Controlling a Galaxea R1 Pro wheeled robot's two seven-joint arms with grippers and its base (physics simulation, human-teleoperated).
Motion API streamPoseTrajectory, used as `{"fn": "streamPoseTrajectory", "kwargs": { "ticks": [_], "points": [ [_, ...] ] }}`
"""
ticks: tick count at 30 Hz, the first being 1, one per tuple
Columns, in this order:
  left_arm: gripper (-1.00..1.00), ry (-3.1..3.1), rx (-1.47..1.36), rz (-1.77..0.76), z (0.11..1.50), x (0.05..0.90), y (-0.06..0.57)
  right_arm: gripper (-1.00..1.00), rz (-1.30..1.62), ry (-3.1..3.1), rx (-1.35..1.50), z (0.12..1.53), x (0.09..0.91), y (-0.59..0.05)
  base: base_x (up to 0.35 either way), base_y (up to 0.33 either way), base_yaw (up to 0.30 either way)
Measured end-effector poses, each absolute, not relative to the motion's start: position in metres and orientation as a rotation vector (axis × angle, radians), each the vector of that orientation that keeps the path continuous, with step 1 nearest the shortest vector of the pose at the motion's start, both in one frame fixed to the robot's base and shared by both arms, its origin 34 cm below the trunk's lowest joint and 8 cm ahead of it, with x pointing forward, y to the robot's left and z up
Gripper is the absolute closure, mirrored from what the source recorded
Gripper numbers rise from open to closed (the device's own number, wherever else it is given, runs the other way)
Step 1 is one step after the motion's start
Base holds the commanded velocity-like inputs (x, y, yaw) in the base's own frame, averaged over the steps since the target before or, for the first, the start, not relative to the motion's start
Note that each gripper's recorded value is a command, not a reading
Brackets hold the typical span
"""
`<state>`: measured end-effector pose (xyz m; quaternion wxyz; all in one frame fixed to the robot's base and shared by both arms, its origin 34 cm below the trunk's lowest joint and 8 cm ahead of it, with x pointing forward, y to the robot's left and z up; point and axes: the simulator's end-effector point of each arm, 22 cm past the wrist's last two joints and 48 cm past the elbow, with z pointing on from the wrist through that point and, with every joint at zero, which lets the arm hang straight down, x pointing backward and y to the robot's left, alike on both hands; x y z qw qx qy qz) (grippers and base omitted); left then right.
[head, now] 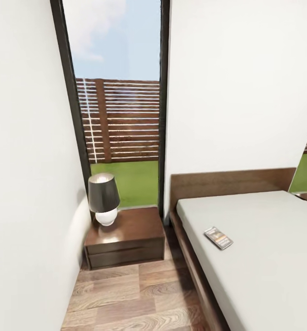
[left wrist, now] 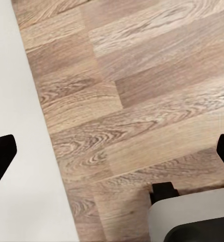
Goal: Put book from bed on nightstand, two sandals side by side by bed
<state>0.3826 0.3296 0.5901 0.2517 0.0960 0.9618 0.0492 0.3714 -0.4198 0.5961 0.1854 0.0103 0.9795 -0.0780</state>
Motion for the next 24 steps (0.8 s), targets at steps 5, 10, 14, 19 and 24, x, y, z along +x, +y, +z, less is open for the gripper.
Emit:
{"fn": "streamPoseTrajectory", "kwargs": {
  "ticks": [5,10,14,19,24],
  "points": [
    [-1.0,2.616,0.261,0.134,0.5901,0.3826,0.3296,-1.0,-0.219,2.76,0.029,0.5959,0.3714,-0.4193,0.332,0.096,-0.001],
    [-1.0,2.616,0.261,0.134,0.5901,0.3826,0.3296,-1.0,-0.219,2.76,0.029,0.5959,0.3714,-0.4193,0.332,0.099,0.0],
    [-1.0,2.616,0.261,0.134,0.5901,0.3826,0.3296,-1.0,-0.219,2.76,0.03,0.596,0.3714,-0.4195,0.328,0.11,0.0],
    [-1.0,2.616,0.261,0.133,0.5901,0.3826,0.3295,-1.0,-0.22,2.759,0.03,0.5961,0.3717,-0.4197,0.322,0.128,0.0],
    [-1.0,2.616,0.261,0.133,0.5901,0.3826,0.3295,-1.0,-0.22,2.76,0.029,0.596,0.3714,-0.4197,0.318,0.137,0.0]
  ]
}}
